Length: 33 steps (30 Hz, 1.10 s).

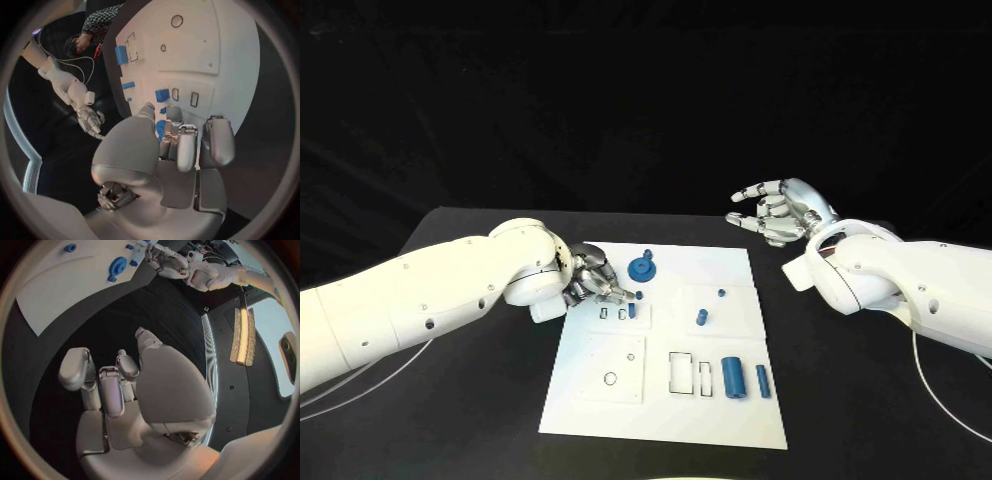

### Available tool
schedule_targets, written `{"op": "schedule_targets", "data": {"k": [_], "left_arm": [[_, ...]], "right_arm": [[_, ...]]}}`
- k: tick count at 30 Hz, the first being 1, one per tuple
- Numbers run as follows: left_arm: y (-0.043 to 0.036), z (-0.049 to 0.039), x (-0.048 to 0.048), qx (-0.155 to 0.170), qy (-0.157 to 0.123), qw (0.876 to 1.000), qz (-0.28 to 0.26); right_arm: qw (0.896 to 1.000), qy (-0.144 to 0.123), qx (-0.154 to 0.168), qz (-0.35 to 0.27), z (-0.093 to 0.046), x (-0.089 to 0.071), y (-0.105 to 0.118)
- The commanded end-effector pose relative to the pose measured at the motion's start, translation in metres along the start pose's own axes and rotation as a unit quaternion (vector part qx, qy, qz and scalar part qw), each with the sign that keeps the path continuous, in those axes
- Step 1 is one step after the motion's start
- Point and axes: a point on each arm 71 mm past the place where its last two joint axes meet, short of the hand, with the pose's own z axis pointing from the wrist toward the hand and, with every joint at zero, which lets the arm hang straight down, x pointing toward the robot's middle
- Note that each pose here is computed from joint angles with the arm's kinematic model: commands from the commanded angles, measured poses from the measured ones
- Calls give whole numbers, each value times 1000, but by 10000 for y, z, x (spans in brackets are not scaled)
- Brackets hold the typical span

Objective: Assemble the parts on the task board

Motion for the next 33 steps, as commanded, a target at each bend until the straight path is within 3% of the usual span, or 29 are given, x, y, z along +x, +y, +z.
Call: {"op": "schedule_targets", "data": {"k": [1,7,20,33], "left_arm": [[-26,3,40,-6,25,1000,15],[-48,14,66,-9,35,999,23],[-75,47,72,-20,24,999,43],[-109,84,92,-20,31,998,47]], "right_arm": [[1000,2,1,2,6,2,0],[1000,3,3,2,11,1,-6],[1000,5,6,2,19,11,-10],[1000,9,7,2,34,30,-10]]}}
